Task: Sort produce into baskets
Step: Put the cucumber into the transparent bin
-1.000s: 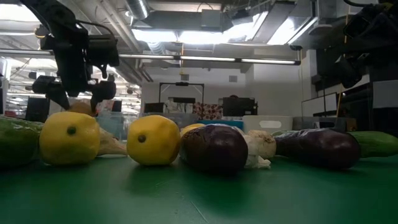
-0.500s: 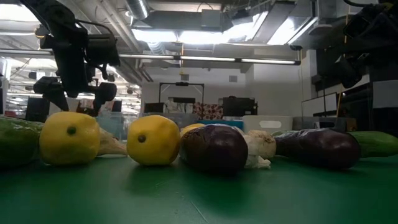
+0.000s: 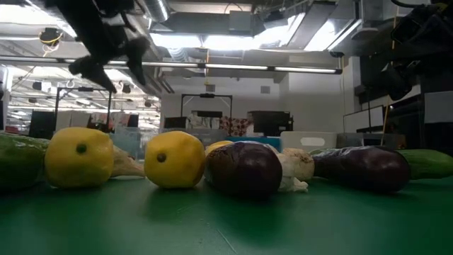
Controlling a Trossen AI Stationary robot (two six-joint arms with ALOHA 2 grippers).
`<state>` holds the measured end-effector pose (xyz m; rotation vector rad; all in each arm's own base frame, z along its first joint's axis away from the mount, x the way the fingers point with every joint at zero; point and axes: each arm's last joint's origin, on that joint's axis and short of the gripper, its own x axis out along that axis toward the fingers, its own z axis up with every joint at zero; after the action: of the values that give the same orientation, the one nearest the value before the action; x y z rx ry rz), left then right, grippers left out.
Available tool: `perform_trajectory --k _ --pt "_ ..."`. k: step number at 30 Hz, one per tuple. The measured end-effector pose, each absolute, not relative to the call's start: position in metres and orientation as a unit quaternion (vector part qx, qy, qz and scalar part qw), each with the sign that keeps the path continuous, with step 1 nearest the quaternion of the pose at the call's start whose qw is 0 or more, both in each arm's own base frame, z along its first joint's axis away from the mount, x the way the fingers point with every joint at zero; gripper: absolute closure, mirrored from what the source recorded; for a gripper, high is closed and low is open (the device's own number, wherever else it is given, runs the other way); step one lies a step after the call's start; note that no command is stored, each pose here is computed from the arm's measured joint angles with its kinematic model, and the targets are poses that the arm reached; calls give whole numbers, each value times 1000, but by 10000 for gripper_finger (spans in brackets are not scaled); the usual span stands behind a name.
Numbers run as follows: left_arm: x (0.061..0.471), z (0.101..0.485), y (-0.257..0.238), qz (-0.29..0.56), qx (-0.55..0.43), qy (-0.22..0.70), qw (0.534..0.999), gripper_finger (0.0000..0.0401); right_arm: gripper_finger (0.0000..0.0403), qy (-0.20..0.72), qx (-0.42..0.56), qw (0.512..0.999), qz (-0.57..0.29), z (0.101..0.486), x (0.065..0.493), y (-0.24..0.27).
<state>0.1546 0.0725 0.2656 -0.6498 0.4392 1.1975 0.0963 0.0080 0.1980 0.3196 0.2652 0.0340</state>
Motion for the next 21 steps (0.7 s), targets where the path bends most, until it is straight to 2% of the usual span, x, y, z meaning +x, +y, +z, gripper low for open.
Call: perform_trajectory --k 6,10,15,18,21 --pt "152 263 45 464 -375 187 781 14 93 133 162 978 17 198 96 8" --pt "160 249 26 395 -405 210 798 13 93 139 162 977 16 197 96 8" --pt "171 236 3 312 -363 241 845 13 93 140 162 977 16 196 96 8" --pt "175 227 -4 308 -333 246 856 13 93 140 163 976 16 196 96 8" --pt "174 213 -5 339 -338 258 839 13 93 140 172 975 15 196 96 8"
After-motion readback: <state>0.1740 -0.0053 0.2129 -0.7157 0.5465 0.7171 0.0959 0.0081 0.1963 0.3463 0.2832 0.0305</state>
